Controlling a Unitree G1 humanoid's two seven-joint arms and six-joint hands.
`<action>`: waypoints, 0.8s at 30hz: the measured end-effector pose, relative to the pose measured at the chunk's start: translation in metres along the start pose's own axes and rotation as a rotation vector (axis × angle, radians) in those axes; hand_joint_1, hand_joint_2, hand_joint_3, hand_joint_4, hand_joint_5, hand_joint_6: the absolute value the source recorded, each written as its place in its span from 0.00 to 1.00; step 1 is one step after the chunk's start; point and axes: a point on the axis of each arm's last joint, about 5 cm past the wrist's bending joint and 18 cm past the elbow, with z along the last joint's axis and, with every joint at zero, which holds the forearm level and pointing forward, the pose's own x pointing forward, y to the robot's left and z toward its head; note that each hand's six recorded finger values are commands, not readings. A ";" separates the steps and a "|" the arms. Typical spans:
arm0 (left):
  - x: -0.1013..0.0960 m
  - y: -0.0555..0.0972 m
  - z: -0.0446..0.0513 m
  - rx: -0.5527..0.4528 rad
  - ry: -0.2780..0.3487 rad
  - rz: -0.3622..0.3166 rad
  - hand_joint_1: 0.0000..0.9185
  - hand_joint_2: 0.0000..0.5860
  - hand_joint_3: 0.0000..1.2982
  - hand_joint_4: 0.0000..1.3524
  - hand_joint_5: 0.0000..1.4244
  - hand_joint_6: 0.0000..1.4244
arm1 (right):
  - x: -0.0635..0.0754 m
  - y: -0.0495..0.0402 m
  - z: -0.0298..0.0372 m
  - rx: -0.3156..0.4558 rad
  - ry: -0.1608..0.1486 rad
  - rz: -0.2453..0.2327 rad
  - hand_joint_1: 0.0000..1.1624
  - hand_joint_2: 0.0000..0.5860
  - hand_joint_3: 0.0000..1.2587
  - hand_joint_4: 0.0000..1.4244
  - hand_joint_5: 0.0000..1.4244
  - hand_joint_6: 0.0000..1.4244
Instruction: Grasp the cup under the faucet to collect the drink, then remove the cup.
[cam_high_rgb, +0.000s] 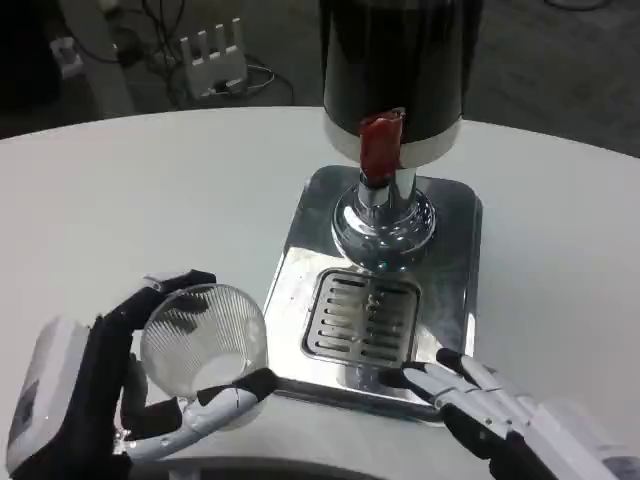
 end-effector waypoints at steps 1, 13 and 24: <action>0.001 0.000 -0.0002 -0.004 -0.002 0.003 0.89 1.00 0.67 0.75 0.91 0.95 | 0.000 0.0000 -0.0001 0.000 0.001 0.000 0.46 0.73 0.12 0.07 0.00 0.00; 0.038 -0.006 -0.0086 0.003 -0.038 -0.019 0.89 1.00 0.67 0.76 0.91 0.95 | 0.000 -0.0032 -0.0019 -0.008 0.002 -0.012 0.45 0.74 0.12 0.07 0.00 0.00; 0.079 -0.027 -0.0109 -0.029 -0.035 -0.103 0.88 1.00 0.67 0.77 0.91 0.95 | -0.004 -0.0052 -0.0044 -0.006 0.034 -0.020 0.44 0.74 0.12 0.07 0.00 0.00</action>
